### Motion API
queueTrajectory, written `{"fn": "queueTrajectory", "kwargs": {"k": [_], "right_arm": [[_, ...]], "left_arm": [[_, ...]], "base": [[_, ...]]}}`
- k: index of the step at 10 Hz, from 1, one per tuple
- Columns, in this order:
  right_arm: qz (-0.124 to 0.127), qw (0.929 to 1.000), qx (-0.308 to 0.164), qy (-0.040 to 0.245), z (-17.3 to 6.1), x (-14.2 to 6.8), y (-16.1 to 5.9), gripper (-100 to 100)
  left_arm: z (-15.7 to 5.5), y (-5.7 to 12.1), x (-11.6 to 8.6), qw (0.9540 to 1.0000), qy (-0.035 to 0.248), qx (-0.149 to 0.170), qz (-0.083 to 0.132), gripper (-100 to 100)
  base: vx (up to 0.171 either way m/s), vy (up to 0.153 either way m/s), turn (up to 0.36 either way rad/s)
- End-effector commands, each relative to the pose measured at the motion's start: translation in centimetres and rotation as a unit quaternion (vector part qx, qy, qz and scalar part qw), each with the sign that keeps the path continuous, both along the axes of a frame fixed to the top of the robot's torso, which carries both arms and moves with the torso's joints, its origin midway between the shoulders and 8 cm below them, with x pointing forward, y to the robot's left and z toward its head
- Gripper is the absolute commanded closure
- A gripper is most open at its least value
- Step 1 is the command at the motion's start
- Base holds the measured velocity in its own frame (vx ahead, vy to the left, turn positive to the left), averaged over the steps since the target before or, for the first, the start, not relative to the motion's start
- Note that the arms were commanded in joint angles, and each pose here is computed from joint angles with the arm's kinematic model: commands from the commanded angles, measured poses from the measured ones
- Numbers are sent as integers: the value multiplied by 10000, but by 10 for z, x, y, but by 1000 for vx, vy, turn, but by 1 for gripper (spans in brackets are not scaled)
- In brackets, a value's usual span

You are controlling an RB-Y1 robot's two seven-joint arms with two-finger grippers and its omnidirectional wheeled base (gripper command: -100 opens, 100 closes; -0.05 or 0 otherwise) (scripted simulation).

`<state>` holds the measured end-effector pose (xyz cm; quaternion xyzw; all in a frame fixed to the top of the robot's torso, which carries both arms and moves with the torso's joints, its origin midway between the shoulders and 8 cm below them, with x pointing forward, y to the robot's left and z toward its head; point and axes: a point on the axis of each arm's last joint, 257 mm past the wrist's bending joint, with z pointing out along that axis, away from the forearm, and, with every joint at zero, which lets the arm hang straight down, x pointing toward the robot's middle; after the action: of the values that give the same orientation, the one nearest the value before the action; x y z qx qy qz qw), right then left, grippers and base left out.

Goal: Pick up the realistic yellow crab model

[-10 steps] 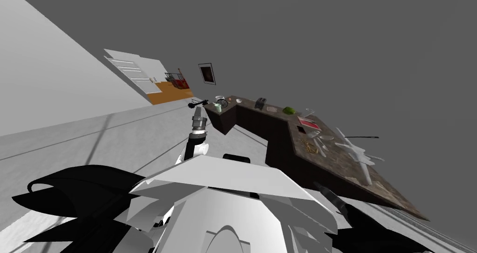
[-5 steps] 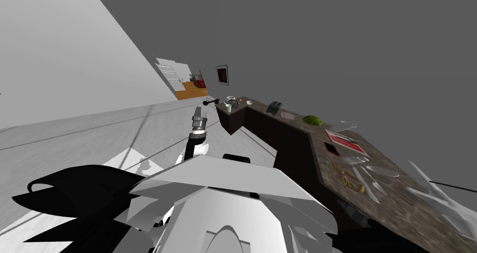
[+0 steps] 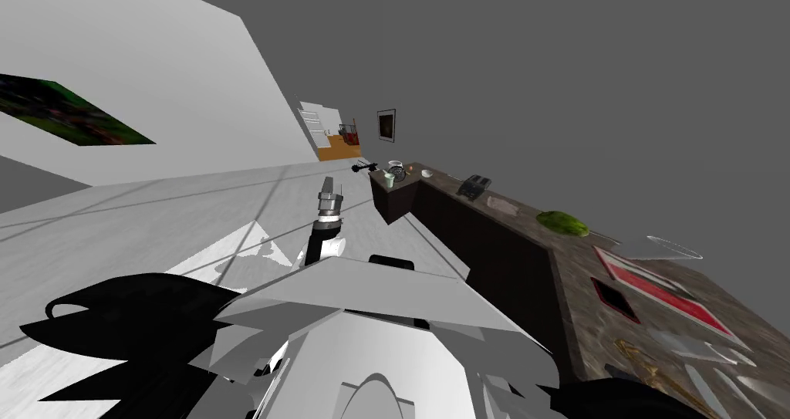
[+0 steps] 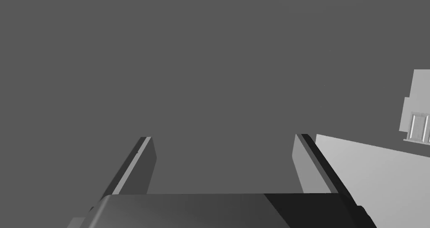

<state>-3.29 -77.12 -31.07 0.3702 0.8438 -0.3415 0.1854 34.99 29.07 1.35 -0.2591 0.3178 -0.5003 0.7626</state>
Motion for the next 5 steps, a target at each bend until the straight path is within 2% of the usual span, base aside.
{"fn": "queueTrajectory", "kwargs": {"k": [1,2,3,4,5], "right_arm": [[-123,9997,-131,143,6,-17,-12,-100],[-254,9992,-173,238,7,-33,-14,-100],[-304,9991,-165,261,5,-39,-13,-100],[-261,9993,-166,233,9,-34,-15,-100],[-266,9992,-167,235,9,-35,-15,0]], "left_arm": [[0,0,0,10000,0,0,0,0],[0,0,0,10000,0,0,0,0],[0,0,0,10000,0,0,0,0],[0,0,0,10000,0,0,1,0],[0,0,0,10000,1,0,1,0]], "base": [[71,-109,256],[57,-133,378],[22,-129,181],[4,-53,16],[3,-11,1]]}}
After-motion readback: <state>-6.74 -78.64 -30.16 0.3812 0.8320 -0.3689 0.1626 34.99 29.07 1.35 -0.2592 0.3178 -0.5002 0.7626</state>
